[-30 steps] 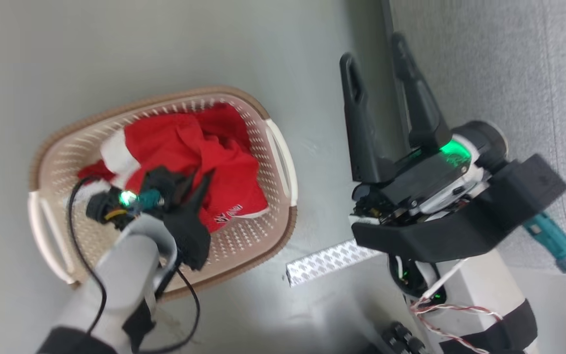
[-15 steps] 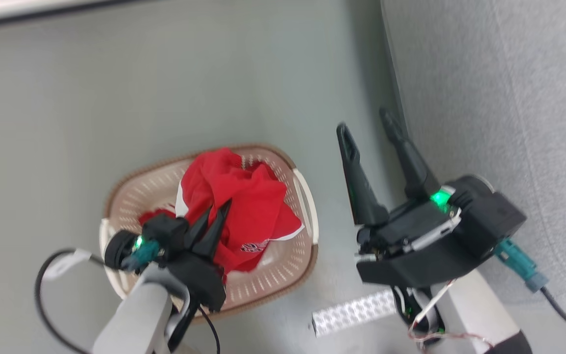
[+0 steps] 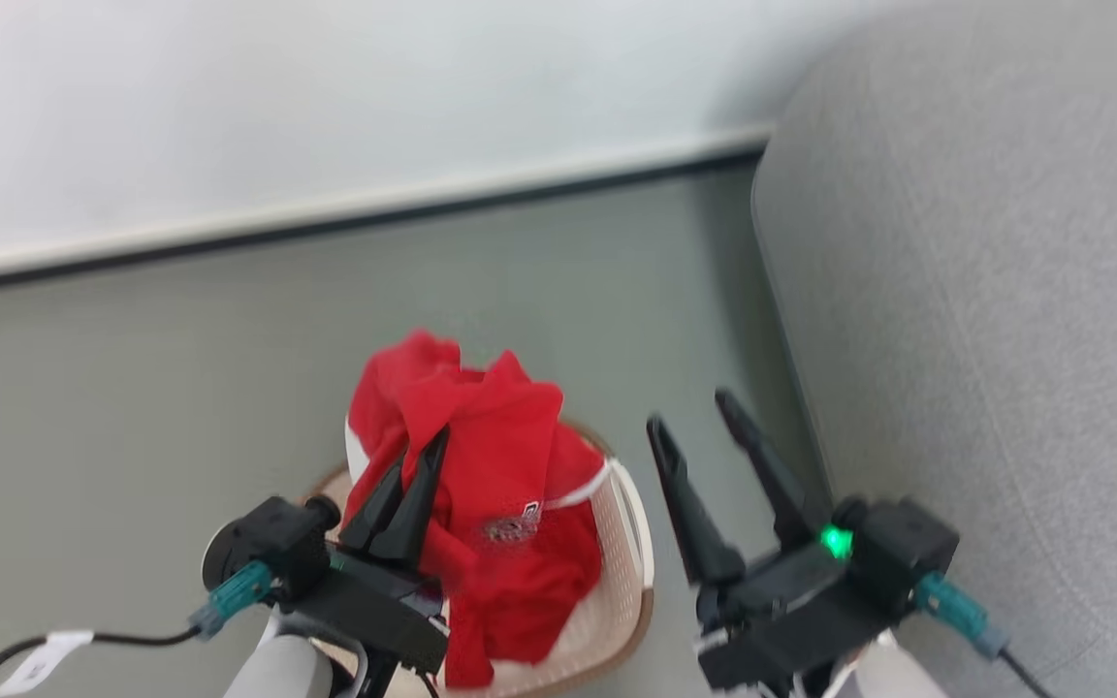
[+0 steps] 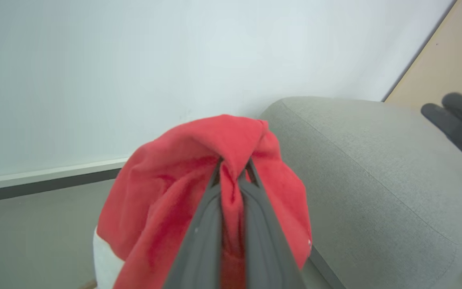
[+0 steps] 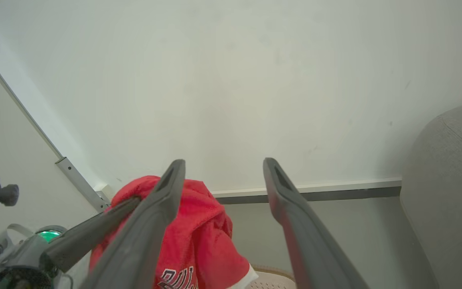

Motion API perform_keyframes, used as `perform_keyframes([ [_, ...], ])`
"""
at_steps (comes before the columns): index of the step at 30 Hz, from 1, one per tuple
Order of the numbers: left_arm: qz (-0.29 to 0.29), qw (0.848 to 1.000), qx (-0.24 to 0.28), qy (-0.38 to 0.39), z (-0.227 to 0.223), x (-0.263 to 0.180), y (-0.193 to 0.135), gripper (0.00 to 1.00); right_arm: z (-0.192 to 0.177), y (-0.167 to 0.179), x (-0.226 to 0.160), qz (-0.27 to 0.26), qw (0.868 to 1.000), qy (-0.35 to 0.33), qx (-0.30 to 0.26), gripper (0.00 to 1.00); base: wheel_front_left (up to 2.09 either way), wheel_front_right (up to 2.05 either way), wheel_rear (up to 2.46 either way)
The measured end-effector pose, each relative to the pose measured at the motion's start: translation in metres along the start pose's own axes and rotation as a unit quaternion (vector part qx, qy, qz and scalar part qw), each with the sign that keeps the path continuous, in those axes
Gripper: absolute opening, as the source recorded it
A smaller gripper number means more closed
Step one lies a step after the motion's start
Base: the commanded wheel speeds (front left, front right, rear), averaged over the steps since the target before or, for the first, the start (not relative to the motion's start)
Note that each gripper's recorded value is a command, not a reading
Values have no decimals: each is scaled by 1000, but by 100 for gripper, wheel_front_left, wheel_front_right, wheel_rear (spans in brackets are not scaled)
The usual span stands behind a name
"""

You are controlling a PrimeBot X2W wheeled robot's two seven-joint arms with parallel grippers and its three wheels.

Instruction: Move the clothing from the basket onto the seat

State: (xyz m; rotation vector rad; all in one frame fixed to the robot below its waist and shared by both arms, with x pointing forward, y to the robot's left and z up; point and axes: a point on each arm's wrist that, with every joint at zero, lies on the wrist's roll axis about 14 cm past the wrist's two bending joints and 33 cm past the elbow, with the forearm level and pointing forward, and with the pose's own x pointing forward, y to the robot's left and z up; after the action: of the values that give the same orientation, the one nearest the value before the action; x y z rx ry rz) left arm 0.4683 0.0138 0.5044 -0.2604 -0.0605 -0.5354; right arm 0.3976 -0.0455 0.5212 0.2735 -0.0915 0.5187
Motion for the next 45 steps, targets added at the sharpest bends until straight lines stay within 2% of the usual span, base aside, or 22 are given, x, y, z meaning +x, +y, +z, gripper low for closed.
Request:
perform_keyframes([
  [10,-8,994,25,-105,87,-24,-26,0,17,31,-37,19,1000,-11,-6,100,0,0,0],
  [17,-32,989,48,-137,116,-31,-49,0,30,50,-48,40,999,-29,-18,100,0,0,0],
  [25,-70,986,51,-144,126,-30,-76,0,30,57,-54,55,997,-25,-52,100,0,0,0],
  [32,-128,980,36,-150,133,-27,-114,0,28,58,-55,56,996,-22,-68,100,0,0,0],
  [39,-193,972,24,-131,128,-27,-155,0,25,51,-53,45,996,-17,-77,100,0,0,0],
  [45,-231,967,22,-104,117,-31,-177,0,26,50,-51,42,996,-18,-75,100,0,0,0],
])
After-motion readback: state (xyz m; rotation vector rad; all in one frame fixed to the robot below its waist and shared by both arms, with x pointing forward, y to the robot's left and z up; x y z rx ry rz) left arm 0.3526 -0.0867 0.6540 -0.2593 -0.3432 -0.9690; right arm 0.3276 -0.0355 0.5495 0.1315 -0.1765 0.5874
